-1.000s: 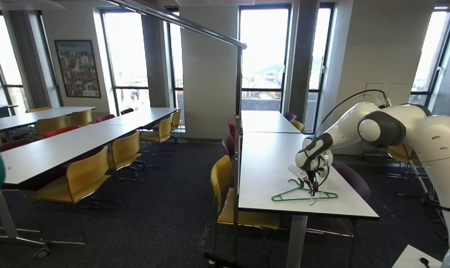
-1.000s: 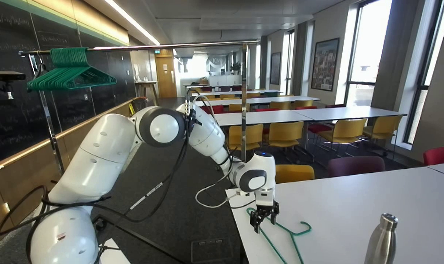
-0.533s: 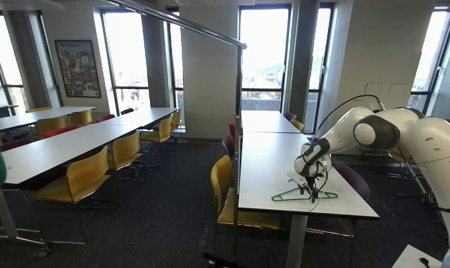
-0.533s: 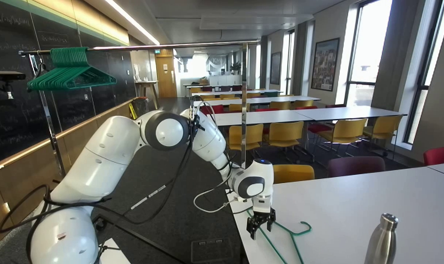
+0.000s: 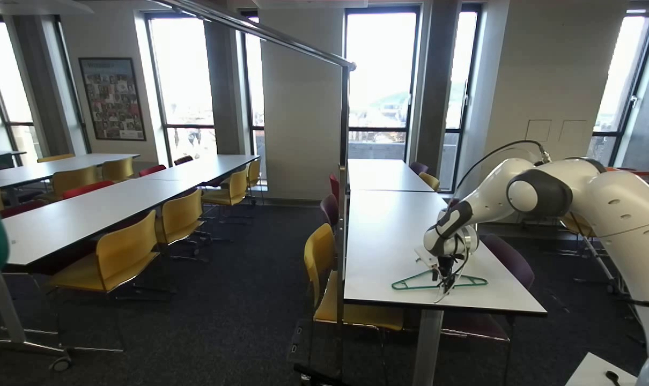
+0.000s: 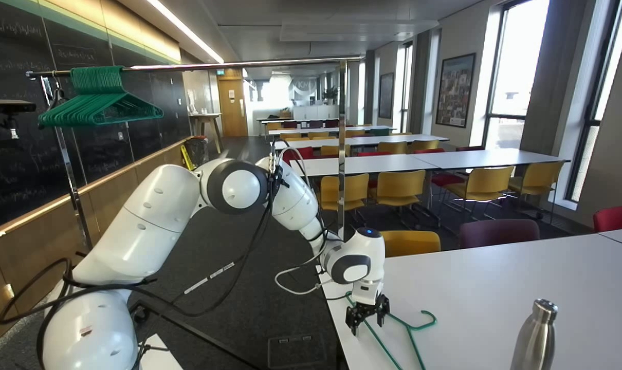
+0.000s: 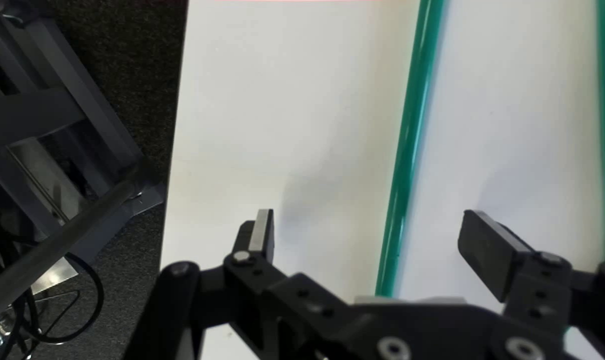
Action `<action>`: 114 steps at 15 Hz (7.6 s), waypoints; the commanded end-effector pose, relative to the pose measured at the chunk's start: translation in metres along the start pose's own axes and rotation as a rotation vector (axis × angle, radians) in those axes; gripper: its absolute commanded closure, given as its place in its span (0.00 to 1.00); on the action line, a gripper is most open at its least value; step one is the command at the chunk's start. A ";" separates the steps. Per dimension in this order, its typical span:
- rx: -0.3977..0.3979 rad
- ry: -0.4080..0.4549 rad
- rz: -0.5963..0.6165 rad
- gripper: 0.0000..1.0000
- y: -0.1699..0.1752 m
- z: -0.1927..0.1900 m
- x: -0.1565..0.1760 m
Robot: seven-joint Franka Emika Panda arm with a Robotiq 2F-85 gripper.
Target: Put the coat hanger on the hook
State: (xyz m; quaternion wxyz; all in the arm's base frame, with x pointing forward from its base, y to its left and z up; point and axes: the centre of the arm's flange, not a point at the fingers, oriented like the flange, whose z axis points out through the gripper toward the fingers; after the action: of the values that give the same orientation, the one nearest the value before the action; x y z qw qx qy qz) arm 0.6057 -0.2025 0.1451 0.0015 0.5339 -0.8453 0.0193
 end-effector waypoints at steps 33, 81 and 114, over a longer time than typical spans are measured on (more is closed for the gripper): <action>0.206 0.154 -0.021 0.98 0.040 -0.058 -0.029; 0.945 0.132 -0.158 0.98 0.219 -0.336 -0.136; 1.573 0.715 -0.382 0.98 0.153 -0.616 -0.245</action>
State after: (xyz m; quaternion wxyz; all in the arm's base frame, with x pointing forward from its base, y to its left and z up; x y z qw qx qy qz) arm 0.5448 0.1010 0.7267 -0.1264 0.4819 -0.4468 0.7431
